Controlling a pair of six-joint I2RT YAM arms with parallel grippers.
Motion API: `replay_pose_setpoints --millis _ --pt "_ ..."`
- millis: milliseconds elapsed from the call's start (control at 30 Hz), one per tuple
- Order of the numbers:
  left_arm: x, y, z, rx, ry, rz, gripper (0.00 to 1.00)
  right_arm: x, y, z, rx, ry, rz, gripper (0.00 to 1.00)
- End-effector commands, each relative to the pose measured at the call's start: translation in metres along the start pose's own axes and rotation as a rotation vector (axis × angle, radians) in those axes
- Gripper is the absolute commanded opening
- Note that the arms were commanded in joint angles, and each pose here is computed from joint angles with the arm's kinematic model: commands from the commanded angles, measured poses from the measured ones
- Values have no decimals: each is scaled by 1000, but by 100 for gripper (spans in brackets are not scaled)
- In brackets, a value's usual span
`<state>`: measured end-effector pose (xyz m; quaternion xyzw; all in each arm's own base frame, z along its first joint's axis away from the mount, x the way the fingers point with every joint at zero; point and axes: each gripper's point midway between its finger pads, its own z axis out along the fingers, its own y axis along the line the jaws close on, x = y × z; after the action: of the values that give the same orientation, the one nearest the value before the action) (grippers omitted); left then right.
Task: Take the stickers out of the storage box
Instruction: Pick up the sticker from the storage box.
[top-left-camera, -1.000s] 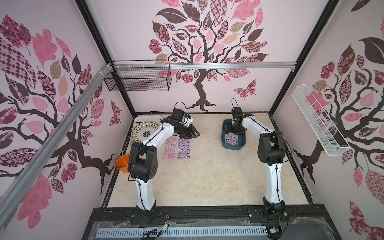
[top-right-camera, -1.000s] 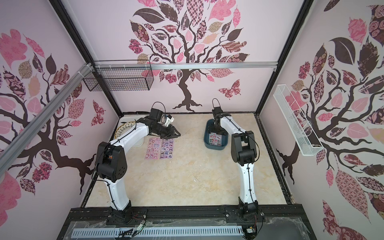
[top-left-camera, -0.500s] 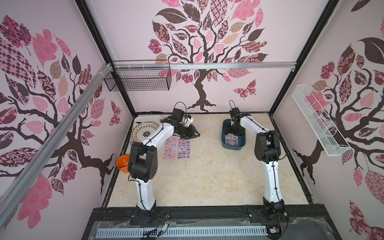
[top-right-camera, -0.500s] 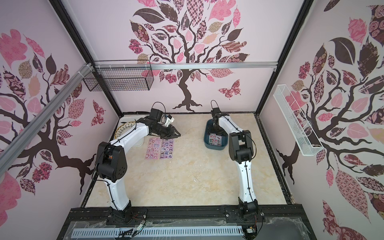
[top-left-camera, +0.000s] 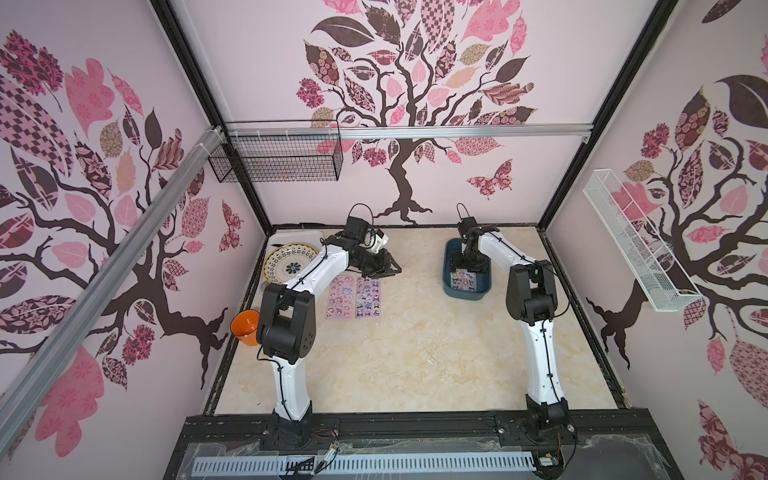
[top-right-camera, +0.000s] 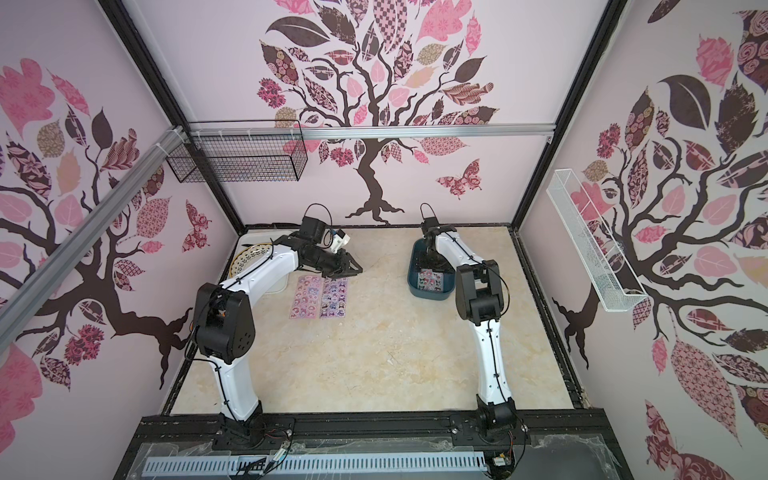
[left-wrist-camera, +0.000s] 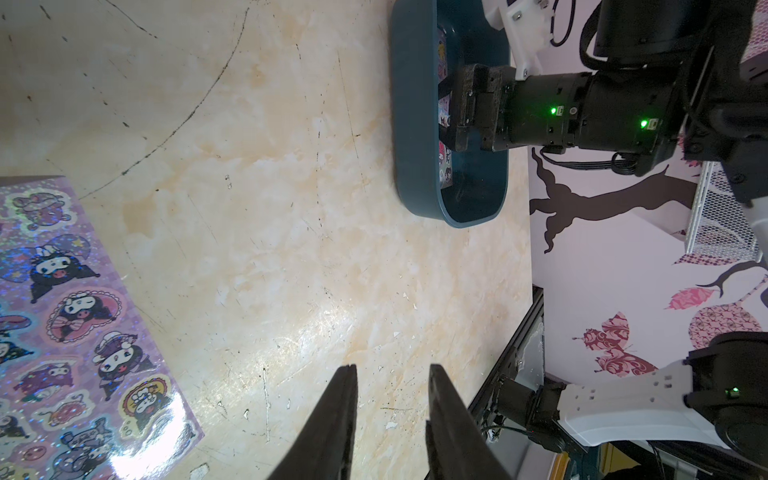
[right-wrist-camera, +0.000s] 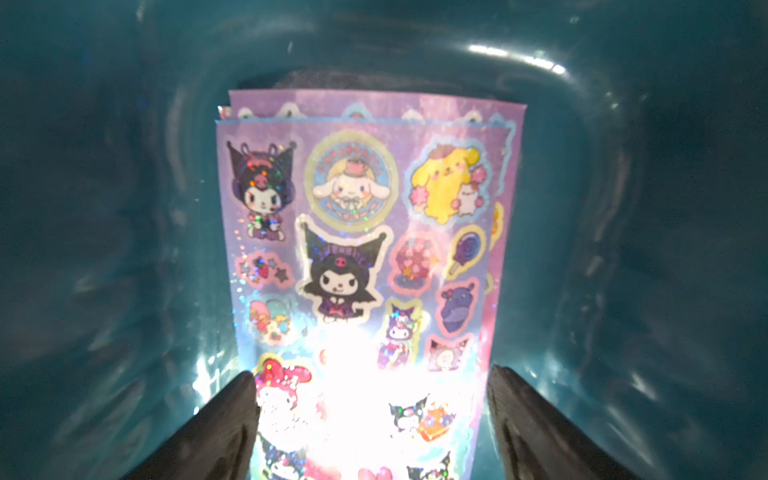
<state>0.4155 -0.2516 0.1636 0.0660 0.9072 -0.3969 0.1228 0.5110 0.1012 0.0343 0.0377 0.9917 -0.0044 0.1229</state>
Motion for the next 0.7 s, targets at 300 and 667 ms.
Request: replay_pose_setpoints --millis 300,667 --pt "-4 -2 1 15 1 11 35 9 5 18 -5 21 -14 88" --pt "-4 -3 1 16 3 11 35 15 3 19 2 37 -23 68"
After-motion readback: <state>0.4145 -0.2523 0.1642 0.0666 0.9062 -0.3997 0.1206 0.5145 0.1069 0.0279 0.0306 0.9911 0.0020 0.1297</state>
